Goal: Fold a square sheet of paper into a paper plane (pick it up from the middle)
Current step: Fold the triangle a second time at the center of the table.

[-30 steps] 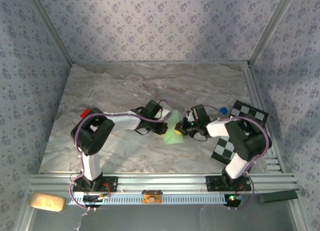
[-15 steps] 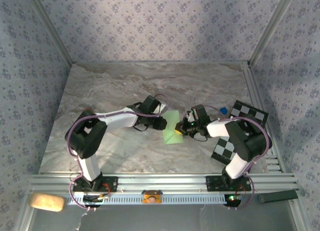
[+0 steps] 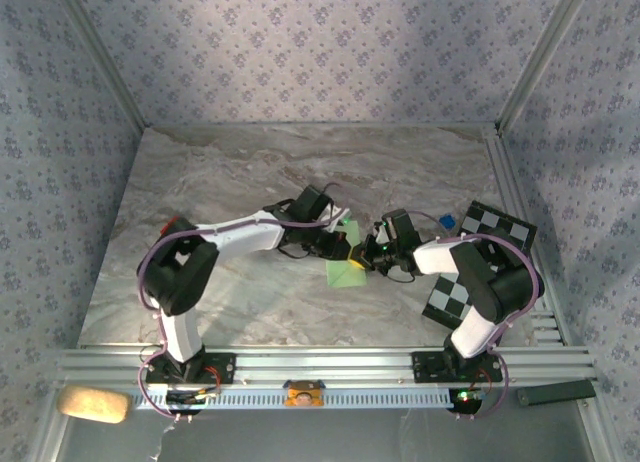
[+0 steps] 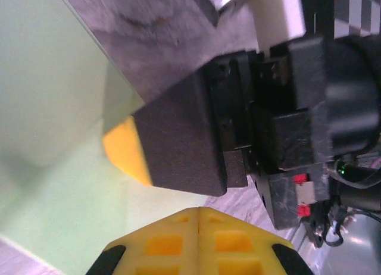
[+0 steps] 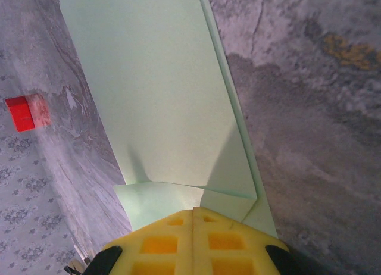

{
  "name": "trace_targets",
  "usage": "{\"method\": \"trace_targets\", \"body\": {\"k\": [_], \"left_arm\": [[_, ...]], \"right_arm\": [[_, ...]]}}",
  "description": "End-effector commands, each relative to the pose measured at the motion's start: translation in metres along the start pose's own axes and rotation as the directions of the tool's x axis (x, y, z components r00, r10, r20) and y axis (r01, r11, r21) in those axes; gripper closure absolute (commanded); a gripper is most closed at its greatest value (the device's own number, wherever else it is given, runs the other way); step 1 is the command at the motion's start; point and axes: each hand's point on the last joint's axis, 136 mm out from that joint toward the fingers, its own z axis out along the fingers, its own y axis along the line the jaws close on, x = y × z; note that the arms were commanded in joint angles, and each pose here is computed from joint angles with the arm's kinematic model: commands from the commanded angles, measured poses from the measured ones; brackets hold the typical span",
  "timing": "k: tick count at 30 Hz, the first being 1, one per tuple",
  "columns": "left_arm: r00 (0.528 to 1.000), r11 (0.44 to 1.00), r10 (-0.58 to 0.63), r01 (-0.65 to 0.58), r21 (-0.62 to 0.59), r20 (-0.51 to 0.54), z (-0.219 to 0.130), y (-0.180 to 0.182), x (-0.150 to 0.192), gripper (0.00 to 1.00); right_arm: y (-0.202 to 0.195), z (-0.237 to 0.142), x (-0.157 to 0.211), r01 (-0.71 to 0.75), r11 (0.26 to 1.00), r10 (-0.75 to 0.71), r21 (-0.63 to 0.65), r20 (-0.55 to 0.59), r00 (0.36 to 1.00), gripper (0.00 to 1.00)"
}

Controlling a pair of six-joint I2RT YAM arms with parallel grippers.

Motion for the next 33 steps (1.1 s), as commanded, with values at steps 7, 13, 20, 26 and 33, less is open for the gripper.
{"method": "trace_targets", "body": {"k": [7, 13, 20, 26, 33], "left_arm": [[0.988, 0.996, -0.09, 0.09, -0.004, -0.125, 0.024, 0.014, 0.024, 0.96], [0.982, 0.994, -0.108, 0.101, -0.05, -0.158, 0.031, 0.03, 0.036, 0.96], [0.977, 0.991, -0.105, 0.086, -0.106, -0.183, 0.033, 0.043, 0.047, 0.95], [0.974, 0.988, -0.106, 0.08, -0.135, -0.201, 0.033, 0.05, 0.059, 0.95], [0.975, 0.983, -0.1, 0.066, -0.171, -0.198, 0.028, 0.056, 0.067, 0.94]], "right_arm": [[-0.045, 0.003, 0.009, -0.094, 0.983, 0.096, 0.161, -0.002, 0.995, 1.0], [-0.046, 0.003, 0.01, -0.094, 0.982, 0.096, 0.165, -0.005, 0.995, 1.0], [-0.047, 0.003, 0.01, -0.092, 0.981, 0.094, 0.172, -0.005, 0.996, 1.0], [-0.049, 0.004, 0.011, -0.09, 0.98, 0.094, 0.178, -0.01, 0.996, 1.0], [-0.053, 0.004, 0.013, -0.093, 0.978, 0.097, 0.189, -0.011, 0.995, 1.0]]}}
